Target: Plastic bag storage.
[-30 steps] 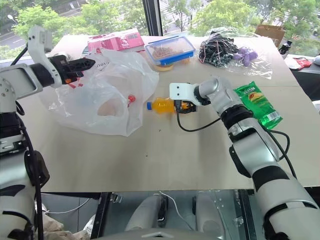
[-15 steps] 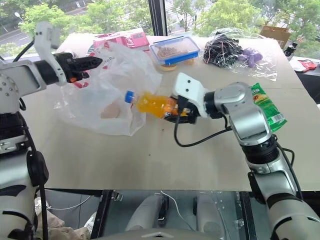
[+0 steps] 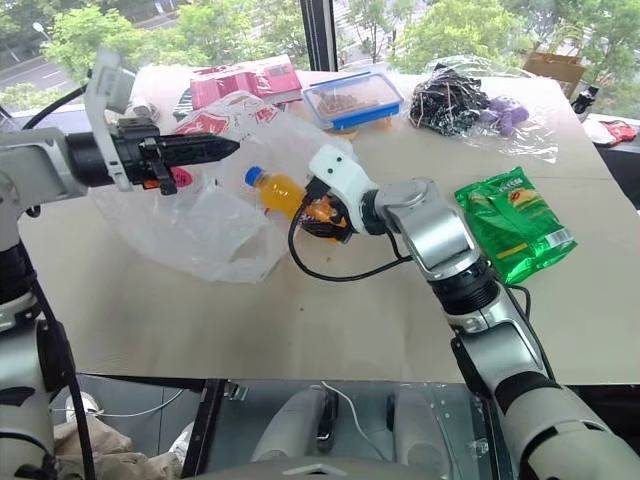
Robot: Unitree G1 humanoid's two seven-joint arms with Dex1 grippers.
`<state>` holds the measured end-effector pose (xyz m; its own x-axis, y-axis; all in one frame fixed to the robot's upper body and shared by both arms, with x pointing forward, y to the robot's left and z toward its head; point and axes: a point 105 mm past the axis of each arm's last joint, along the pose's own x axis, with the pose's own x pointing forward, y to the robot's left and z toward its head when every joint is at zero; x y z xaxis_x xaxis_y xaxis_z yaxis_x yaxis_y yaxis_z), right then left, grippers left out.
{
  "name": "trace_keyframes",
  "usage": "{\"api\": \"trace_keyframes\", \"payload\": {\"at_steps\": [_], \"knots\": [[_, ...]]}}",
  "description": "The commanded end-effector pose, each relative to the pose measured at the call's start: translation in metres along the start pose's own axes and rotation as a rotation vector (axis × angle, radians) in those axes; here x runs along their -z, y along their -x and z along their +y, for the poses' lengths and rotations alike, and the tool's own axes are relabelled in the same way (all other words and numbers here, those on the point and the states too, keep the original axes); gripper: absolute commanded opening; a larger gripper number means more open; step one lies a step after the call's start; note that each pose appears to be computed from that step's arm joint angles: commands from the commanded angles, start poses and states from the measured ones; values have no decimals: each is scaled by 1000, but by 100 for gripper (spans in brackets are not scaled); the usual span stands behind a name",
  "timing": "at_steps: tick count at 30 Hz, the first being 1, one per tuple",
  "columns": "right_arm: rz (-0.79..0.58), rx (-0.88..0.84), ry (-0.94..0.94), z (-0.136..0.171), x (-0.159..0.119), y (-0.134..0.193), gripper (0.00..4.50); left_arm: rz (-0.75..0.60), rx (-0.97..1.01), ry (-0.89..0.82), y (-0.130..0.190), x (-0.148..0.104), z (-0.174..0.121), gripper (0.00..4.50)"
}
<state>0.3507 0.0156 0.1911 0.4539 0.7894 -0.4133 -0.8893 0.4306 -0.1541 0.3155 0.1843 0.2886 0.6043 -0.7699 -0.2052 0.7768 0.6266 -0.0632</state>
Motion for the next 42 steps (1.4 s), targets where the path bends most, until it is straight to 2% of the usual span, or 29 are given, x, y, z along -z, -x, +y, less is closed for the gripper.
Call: {"api": "trace_keyframes", "payload": {"at_steps": [1, 7, 12, 14, 15, 17, 21, 25, 29, 32, 35, 36, 38, 42], "knots": [[-105, -12, 30, 3, -39, -9, 292, -2, -14, -29, 3, -2, -4, 0], [-233, -86, -20, 27, -76, -57, 292, -5, -64, 15, -5, 9, 5, 0], [-263, -51, 44, 37, -75, -101, 292, -23, -94, 57, -7, 15, 9, 0], [-247, -1, 88, 29, -67, -106, 403, -28, -113, 62, -7, 16, 11, 0], [-247, 16, 103, 26, -64, -107, 433, -32, -118, 66, -6, 16, 12, 0], [-296, 65, 156, 14, -69, -98, 448, -48, -147, 87, -4, 15, 18, 0], [-391, 48, 232, -1, -79, -59, 448, -80, -211, 107, -4, 13, 31, 0], [-439, 37, 223, -1, -75, 5, 448, -115, -228, 139, -5, 9, 40, 0], [-425, 89, 177, 8, -58, 72, 448, -119, -217, 133, -9, 7, 42, 0], [-367, 236, 130, 6, -34, 112, 448, -119, -206, 130, -13, 6, 43, 0], [-282, 535, -48, -19, 5, 157, 448, -117, -201, 128, -17, 6, 46, 0], [-220, 694, -150, -30, 34, 178, 448, -116, -194, 130, -19, 6, 47, 0], [-96, 892, -292, -34, 83, 207, 448, -110, -180, 130, -23, 7, 47, 0], [-36, 1074, -511, -25, 132, 236, 448, -102, -162, 122, -28, 7, 48, 0]]}}
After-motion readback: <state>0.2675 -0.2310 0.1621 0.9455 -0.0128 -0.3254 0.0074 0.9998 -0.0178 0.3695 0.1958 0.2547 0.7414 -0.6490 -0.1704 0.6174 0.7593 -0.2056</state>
